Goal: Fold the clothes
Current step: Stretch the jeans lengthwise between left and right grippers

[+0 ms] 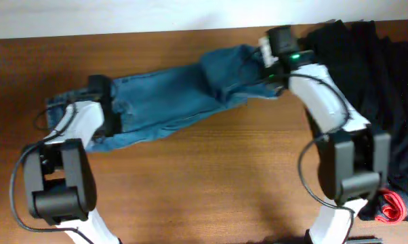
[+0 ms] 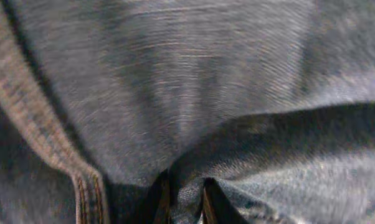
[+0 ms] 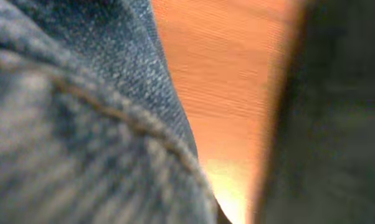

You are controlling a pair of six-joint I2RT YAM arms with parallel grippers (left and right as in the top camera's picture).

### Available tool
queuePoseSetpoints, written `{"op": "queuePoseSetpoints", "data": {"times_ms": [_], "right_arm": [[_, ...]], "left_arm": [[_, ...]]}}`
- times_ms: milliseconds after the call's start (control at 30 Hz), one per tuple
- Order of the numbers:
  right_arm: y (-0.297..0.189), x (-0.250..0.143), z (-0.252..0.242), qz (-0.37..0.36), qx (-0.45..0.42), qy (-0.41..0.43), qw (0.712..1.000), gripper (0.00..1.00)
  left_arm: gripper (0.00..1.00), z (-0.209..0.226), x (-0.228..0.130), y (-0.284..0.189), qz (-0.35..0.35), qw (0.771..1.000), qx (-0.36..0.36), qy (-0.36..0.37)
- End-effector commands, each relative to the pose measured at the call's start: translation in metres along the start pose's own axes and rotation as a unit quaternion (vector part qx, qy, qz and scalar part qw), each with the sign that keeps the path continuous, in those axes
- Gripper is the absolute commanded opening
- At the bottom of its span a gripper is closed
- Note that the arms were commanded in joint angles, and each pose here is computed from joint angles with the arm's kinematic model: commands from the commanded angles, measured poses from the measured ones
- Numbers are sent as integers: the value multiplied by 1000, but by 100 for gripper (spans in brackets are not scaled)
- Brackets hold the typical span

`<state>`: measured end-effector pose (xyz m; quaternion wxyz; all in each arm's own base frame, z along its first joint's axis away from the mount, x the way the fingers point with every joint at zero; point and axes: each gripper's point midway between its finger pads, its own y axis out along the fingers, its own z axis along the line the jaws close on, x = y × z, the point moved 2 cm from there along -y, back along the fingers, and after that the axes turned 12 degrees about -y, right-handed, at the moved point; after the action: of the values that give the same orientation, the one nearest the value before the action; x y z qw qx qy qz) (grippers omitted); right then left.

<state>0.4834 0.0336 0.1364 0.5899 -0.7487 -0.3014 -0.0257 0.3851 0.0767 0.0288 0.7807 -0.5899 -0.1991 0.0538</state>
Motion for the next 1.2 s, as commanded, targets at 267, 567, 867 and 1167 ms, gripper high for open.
{"op": "queuePoseSetpoints", "data": {"times_ms": [267, 567, 867, 1167], "right_arm": [[-73, -59, -101, 38, -64, 143, 987, 4], [-87, -106, -179, 74, -175, 212, 959, 4], [-95, -113, -176, 84, -153, 212, 962, 4], [-103, -156, -175, 171, -154, 213, 950, 24]], "left_arm": [[20, 72, 55, 10, -51, 992, 61, -100], [21, 49, 61, 3, -59, 994, 24, -85], [21, 49, 57, 4, -48, 995, 22, -81], [22, 49, 55, 4, -43, 996, 23, -80]]}}
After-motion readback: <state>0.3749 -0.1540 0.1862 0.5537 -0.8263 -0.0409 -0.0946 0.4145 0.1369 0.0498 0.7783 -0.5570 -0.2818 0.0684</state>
